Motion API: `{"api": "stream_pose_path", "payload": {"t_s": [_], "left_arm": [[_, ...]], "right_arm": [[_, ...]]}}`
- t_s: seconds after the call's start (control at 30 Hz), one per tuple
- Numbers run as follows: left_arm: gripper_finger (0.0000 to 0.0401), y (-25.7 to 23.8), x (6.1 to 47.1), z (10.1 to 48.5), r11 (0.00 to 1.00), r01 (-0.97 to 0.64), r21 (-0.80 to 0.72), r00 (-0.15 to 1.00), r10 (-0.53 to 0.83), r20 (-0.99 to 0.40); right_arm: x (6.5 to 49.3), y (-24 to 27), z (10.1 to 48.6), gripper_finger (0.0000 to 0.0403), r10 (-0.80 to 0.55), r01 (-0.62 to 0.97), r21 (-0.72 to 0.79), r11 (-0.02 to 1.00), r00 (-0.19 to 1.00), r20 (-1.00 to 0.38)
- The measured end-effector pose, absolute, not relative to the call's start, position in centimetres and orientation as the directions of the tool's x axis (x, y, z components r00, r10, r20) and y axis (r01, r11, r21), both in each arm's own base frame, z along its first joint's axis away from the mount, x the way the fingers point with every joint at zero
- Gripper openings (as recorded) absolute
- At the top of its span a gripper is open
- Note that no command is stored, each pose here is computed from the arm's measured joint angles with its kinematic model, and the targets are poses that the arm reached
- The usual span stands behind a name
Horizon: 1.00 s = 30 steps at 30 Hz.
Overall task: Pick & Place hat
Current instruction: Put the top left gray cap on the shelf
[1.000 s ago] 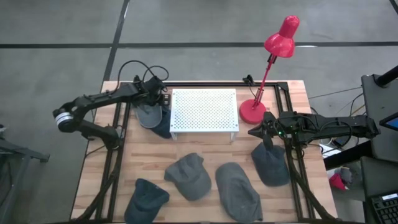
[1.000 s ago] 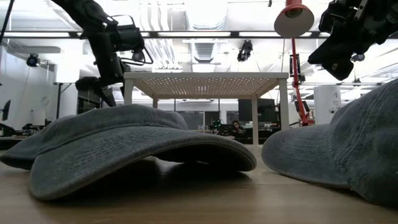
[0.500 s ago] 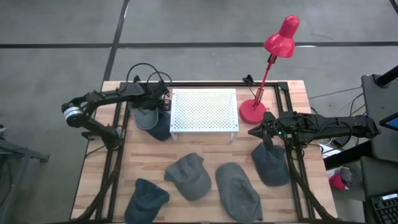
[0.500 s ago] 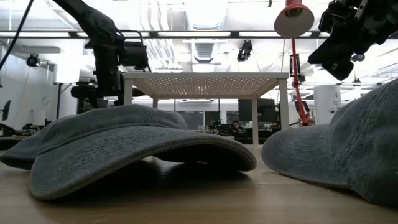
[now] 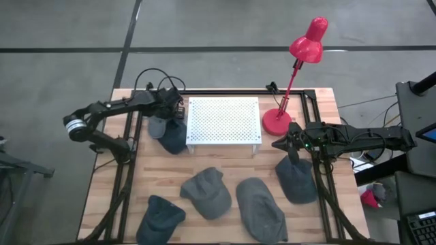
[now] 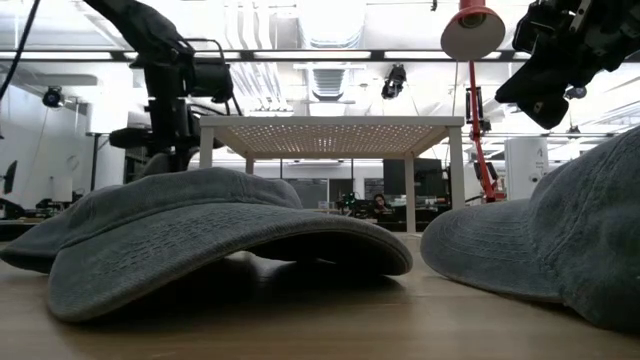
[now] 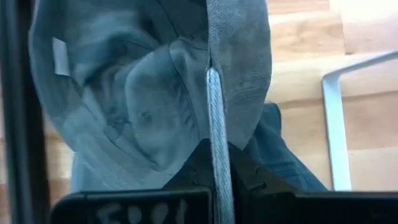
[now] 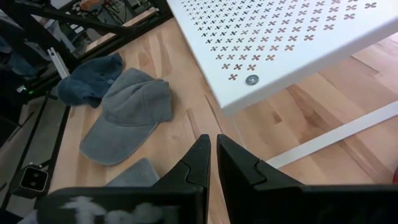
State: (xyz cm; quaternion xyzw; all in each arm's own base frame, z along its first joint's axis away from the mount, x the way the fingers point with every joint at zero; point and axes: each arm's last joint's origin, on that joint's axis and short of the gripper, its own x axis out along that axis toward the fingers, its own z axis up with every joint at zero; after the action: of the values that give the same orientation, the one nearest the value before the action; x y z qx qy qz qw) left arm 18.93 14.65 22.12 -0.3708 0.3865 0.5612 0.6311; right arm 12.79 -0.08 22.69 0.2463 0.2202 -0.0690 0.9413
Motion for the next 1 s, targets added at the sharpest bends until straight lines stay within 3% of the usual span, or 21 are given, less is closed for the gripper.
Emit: {"api": "stream_pose_path", "payload": {"t_s": [0.33,0.57,0.77,1.0], "left_arm": [[0.0005,13.4,16.6,27.0,0.057,-0.996,-0.074,0.093,0.549,-0.831],[0.0003,12.2,14.9,32.2,0.08,-0.973,-0.215,0.214,0.658,-0.722],[0.0003,11.3,14.1,36.3,0.182,-0.918,-0.353,0.367,0.726,-0.582],[0.0003,11.0,15.1,38.6,0.4,-0.729,-0.556,0.652,0.653,-0.385]], "right_arm": [[12.8,-0.1,22.7,0.0027,-0.022,0.239,0.433,0.869,0.893,-0.449],[12.8,-0.1,22.7,0.0027,-0.022,0.239,0.433,0.869,0.894,-0.448],[12.8,-0.1,22.7,0.0027,-0.022,0.239,0.433,0.869,0.893,-0.449],[12.8,-0.1,22.7,0.0027,-0.023,0.24,0.433,0.869,0.894,-0.448]]}}
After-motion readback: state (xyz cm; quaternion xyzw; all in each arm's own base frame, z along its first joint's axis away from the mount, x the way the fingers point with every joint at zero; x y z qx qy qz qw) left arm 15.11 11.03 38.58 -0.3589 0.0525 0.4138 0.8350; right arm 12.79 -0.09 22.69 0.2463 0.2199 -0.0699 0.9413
